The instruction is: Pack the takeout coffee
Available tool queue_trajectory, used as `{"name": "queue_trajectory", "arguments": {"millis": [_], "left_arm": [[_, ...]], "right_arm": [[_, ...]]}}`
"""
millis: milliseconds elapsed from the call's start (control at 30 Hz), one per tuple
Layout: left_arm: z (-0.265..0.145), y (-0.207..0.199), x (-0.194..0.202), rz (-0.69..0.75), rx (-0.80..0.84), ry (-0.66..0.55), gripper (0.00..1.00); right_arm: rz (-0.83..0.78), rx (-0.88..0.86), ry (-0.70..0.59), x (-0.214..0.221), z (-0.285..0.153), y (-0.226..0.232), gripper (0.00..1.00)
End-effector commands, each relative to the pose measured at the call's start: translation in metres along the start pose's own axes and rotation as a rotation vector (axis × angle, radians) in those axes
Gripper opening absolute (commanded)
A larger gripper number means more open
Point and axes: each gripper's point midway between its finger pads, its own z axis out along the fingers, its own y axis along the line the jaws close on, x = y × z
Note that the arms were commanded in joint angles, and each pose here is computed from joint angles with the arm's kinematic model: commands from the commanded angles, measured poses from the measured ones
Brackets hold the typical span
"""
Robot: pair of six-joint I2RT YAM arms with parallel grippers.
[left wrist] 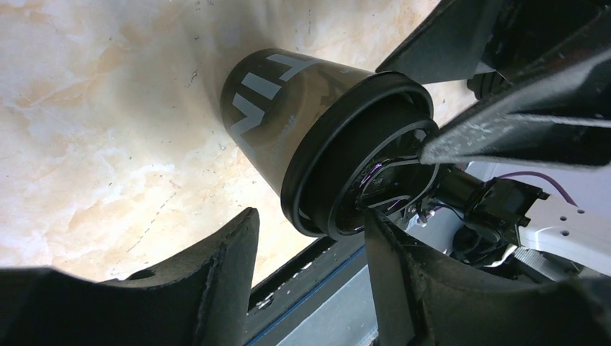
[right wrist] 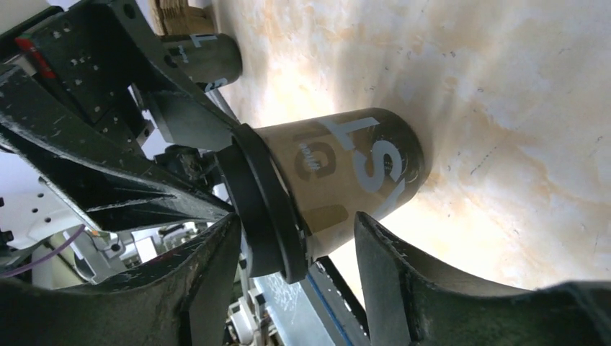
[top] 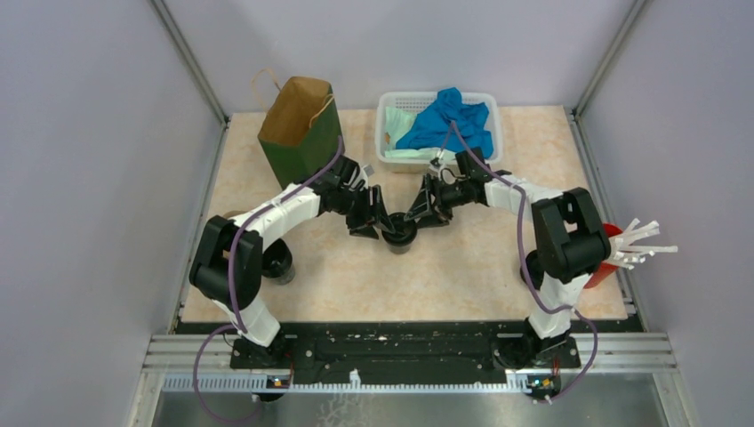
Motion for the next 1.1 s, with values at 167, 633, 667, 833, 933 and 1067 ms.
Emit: {"name": "queue_trajectory", "arguments": {"millis": [167,633,667,833,933,1067], "left_arm": [[0.015,0.027,0.007,0.022,-0.05,-0.004,0.58],[0.003,0.005,0.003,0.062,0.018,-0.018,0.65],[-0.001,0.0,0.002,0.068,0.035,-0.023,0.68],[-0.016,-0.017,-0.002,0.07,0.086,-0.057,0.79],[-0.024,-0.023,-0.002,0.063,0.126,-0.075,0.85],[-0.026,-0.026,-0.003,0.051,0.164,-0.092,0.85]], "right_arm": [[0.043,-0.085,-0.026,-0.007,0.016,-0.025,0.53],[-0.031,-0.122,-0.021,-0.012,-0.008,0.018,0.68],[-0.033,-0.119,-0.016,-0.01,-0.008,0.018,0.69],[-0.031,-0.115,0.006,0.0,-0.009,0.013,0.72],[-0.028,-0.114,0.012,0.002,-0.008,0.011,0.72],[-0.023,-0.112,0.017,0.004,-0.005,0.006,0.72]]}}
